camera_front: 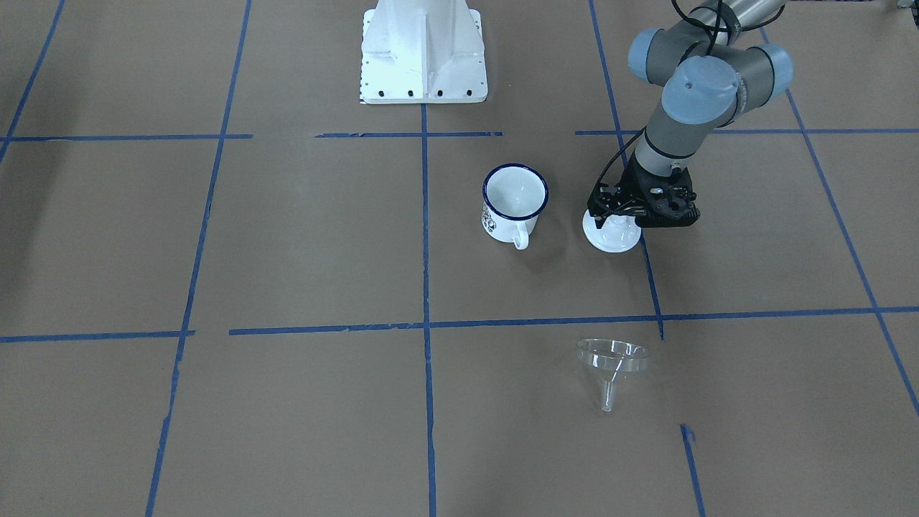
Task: Remove funnel from cup
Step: 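Lower the left gripper and grasp the white lid by its knob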
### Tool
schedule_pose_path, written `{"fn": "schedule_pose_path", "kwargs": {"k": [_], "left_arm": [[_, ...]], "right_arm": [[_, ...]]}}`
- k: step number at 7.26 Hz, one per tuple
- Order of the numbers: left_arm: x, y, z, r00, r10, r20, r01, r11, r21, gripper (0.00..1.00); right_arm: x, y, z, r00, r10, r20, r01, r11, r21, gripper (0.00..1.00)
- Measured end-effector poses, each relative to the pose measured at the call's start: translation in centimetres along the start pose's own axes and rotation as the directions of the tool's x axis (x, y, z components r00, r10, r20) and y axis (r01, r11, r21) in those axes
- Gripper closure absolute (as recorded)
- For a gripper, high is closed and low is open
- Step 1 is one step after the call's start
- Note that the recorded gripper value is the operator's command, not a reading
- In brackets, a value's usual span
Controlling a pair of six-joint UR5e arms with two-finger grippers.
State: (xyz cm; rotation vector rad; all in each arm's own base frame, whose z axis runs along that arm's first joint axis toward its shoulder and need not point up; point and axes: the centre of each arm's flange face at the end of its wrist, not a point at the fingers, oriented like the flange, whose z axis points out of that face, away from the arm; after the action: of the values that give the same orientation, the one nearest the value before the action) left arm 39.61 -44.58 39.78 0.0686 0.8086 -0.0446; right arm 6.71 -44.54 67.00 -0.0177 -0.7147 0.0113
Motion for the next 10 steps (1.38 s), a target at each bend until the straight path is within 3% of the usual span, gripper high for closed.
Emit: {"fn": "schedule_pose_path", "kwargs": {"k": [6, 10], "left_arm": [[-0.51, 0.13, 0.06, 1.000, -0.006, 0.008, 0.006, 1.000, -0.006, 0.28], [-0.37, 0.67, 0.14, 1.000, -0.011, -0.015, 0.010, 0.998, -0.060, 0.35]], "right_arm": [[0.01, 0.00, 0.01, 1.000, 0.000, 0.000, 0.000, 1.000, 0.000, 0.00], [0.00, 0.00, 0.00, 1.000, 0.000, 0.000, 0.000, 1.000, 0.000, 0.00]]}}
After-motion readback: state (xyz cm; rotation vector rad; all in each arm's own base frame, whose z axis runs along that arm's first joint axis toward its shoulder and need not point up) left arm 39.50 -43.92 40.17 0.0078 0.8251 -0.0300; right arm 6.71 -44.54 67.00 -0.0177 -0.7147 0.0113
